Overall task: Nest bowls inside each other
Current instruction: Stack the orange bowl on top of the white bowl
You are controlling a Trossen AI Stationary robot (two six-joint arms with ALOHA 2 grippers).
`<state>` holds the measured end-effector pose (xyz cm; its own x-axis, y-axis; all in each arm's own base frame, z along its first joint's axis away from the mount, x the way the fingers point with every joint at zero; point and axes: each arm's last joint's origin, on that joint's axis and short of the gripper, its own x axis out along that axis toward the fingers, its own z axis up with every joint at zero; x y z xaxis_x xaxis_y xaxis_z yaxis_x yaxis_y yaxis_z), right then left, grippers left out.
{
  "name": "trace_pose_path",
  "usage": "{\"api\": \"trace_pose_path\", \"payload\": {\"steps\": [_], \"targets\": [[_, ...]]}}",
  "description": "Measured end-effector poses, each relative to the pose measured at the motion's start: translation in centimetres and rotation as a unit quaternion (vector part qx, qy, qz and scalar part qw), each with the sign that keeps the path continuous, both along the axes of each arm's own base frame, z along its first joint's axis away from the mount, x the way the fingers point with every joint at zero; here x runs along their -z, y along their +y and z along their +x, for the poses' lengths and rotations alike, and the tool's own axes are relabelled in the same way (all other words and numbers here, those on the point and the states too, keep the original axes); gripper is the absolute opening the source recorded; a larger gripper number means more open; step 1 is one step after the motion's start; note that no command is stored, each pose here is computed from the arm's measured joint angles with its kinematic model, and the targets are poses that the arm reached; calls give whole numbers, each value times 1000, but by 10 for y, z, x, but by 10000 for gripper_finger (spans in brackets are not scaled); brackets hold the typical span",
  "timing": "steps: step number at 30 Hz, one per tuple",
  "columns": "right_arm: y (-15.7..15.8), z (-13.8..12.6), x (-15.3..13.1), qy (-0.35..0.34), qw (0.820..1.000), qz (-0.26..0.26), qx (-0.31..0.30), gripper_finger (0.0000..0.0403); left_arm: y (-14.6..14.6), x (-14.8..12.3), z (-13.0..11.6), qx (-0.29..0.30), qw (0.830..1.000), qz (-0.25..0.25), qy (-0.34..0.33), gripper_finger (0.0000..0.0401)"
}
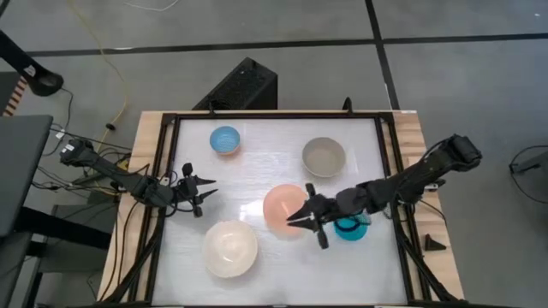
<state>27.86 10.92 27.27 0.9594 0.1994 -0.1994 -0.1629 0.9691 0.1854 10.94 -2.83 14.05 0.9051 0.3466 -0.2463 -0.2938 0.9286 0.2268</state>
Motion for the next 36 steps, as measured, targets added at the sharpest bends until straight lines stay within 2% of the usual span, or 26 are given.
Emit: {"api": "trace_pose_path", "payload": {"steps": [5,10,15,18,24,29,32,36], "targets": [[24,15,12,144,985,-86,-31,111,0,0,0,0,1000,0,0,125],[48,27,19,251,958,-133,-29,171,0,0,0,0,1000,0,0,125],[59,41,29,316,926,-209,-3,241,0,0,0,0,1000,0,0,125],[62,50,39,344,908,-239,1,261,0,0,0,0,1000,0,0,125],[58,69,57,374,893,-248,13,264,0,0,0,0,1000,0,-1,125],[49,74,65,393,887,-241,29,258,0,0,0,0,1000,0,0,125],[47,76,64,393,890,-232,26,238,0,0,0,0,1000,0,0,125],[46,76,65,396,890,-223,25,193,0,0,0,0,1000,0,0,125]]}}
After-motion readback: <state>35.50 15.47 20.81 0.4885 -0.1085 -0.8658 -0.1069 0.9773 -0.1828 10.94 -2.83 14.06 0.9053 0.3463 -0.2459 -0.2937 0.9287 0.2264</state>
